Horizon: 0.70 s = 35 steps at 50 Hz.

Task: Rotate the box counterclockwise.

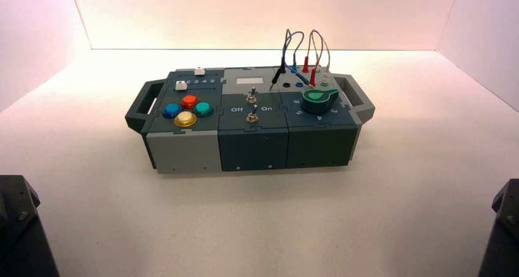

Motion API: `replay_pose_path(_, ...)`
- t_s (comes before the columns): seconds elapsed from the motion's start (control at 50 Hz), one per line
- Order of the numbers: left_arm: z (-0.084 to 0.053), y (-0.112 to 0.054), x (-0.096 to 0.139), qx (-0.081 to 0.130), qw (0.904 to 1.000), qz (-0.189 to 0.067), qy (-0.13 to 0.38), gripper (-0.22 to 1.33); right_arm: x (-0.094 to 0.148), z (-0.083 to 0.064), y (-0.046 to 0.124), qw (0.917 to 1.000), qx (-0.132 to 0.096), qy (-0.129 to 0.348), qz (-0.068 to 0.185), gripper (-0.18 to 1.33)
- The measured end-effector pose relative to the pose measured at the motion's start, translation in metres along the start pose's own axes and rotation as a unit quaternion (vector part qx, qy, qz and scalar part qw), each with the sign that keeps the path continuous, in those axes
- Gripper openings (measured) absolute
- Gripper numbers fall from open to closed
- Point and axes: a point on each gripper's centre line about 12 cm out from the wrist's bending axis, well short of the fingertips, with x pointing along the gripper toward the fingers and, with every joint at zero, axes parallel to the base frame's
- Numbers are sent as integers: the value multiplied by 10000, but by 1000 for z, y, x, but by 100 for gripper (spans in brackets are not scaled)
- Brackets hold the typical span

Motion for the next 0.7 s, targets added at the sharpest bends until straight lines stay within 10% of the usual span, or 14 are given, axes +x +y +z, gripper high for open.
replay_pose_path(0.26,13,0,21,20,9997,-1,253,-17,-5,-12,45,9951,49,488,858,-14)
replay_pose_path(0.7,44,3,93,187,9988,45,446,-17,-4,-46,55,9825,563,1314,1197,-14)
